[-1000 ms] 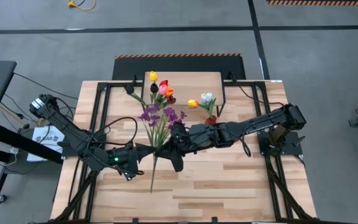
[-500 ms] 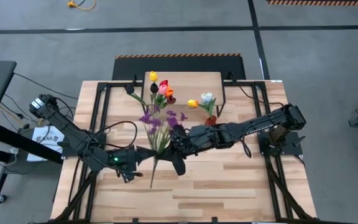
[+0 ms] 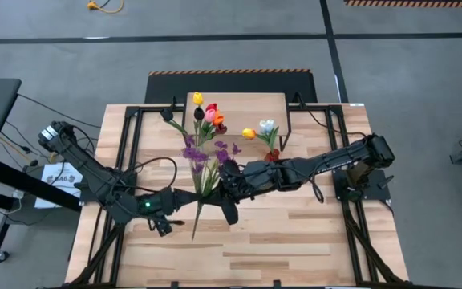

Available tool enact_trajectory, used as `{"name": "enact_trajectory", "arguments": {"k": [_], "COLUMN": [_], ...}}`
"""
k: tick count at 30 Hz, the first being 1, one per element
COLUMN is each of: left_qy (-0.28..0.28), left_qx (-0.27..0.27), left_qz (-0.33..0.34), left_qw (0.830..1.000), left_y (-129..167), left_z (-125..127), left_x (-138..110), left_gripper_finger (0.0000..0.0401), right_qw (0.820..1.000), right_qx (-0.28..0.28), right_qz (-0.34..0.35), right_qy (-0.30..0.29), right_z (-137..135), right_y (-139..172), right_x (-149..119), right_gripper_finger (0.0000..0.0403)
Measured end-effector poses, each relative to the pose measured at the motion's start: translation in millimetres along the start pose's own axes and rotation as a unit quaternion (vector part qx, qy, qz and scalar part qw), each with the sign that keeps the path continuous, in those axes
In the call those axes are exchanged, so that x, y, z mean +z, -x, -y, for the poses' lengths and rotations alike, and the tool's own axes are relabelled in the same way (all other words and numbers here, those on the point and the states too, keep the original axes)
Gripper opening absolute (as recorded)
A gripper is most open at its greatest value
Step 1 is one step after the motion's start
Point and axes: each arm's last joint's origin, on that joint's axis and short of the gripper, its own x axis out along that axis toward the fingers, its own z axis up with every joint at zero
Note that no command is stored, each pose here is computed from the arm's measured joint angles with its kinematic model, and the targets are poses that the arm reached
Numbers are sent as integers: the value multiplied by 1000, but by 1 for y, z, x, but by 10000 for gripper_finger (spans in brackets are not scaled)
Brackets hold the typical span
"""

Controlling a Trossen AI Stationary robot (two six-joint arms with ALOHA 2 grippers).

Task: Pick and place flowers into a vace then onto a shelf
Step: Put the purple flowers into the red vase

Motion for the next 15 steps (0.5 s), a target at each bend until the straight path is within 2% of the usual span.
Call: {"name": "enact_trajectory", "arguments": {"k": [7,15], "left_qy": [-8,18], "left_qx": [-10,6], "left_qz": [-15,-26], "left_qw": [1000,999], "left_y": [16,37], "left_z": [5,3], "left_x": [13,25], "left_gripper_finger": [221,222], "right_qw": [1000,1000], "right_qx": [3,4], "right_qz": [0,-6], "right_qy": [4,14], "right_z": [-2,-3], "right_y": [1,3], "right_x": [0,1], "right_gripper_finger": [3,3]}}
